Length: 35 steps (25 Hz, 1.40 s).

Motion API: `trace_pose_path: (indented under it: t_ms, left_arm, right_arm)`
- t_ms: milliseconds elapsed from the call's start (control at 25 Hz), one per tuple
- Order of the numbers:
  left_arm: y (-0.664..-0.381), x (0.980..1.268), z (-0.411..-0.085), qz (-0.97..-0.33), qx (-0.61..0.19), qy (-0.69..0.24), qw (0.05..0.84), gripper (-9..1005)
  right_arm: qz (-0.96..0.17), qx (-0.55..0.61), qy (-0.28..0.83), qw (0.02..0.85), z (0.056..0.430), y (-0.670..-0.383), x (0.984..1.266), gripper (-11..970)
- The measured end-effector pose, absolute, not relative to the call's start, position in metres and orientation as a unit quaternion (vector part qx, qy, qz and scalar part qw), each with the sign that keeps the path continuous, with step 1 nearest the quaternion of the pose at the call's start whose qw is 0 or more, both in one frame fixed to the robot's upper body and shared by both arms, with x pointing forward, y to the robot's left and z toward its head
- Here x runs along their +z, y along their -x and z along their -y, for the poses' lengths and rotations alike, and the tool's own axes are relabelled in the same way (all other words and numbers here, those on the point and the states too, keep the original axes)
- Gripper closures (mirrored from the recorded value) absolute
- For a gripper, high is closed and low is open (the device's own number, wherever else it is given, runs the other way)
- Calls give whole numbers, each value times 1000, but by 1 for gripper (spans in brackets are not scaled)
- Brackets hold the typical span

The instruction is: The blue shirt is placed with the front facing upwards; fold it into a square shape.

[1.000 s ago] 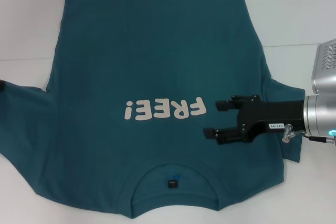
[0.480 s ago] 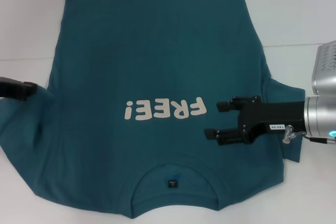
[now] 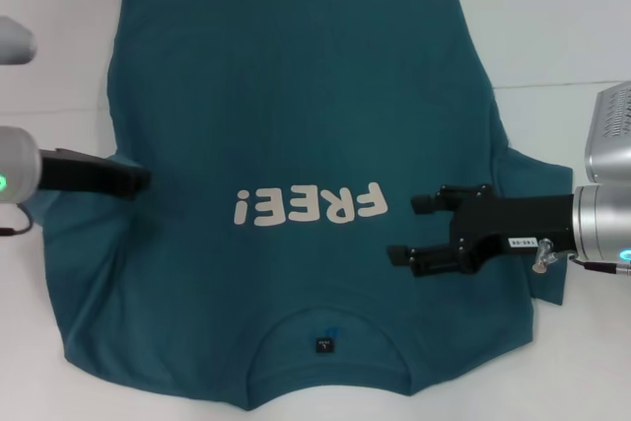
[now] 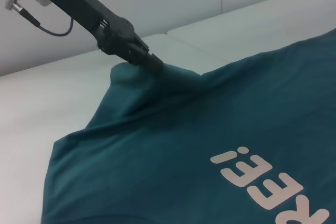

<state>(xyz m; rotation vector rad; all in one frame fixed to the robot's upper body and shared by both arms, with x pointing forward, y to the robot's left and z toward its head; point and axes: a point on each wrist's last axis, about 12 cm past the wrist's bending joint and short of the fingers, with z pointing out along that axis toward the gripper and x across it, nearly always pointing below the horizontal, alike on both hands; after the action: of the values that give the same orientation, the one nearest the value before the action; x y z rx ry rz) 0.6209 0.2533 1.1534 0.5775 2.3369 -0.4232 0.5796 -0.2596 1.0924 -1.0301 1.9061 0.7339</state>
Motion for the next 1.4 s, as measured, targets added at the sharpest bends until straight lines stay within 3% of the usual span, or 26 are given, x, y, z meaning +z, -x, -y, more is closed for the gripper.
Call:
trace_pose_path:
  t_ms: [360, 800, 1000, 1080, 1240, 1400]
  left_arm:
    - [-617, 1139, -224, -903, -182, -238, 307, 957]
    - [-613, 1133, -195, -890, -198, -251, 325, 798]
    - [-610, 1150, -212, -878, -171, -233, 382, 720]
    - [-606, 1155, -229, -877, -157, -210, 403, 497]
    - [-585, 1160, -268, -875, -117, -177, 435, 393]
    - [-573, 1154, -276, -876, -102, -183, 435, 343]
  right_arm:
    - [-760, 295, 408, 411, 259, -578, 1090, 46]
    - [-760, 298, 406, 410, 259, -577, 1089, 46]
    - [-762, 298, 404, 409, 259, -577, 1088, 46]
    - [-762, 298, 404, 409, 259, -577, 1088, 46]
    - [-762, 298, 402, 411, 260, -577, 1089, 46]
    - [-762, 294, 402, 414, 259, -579, 1090, 46]
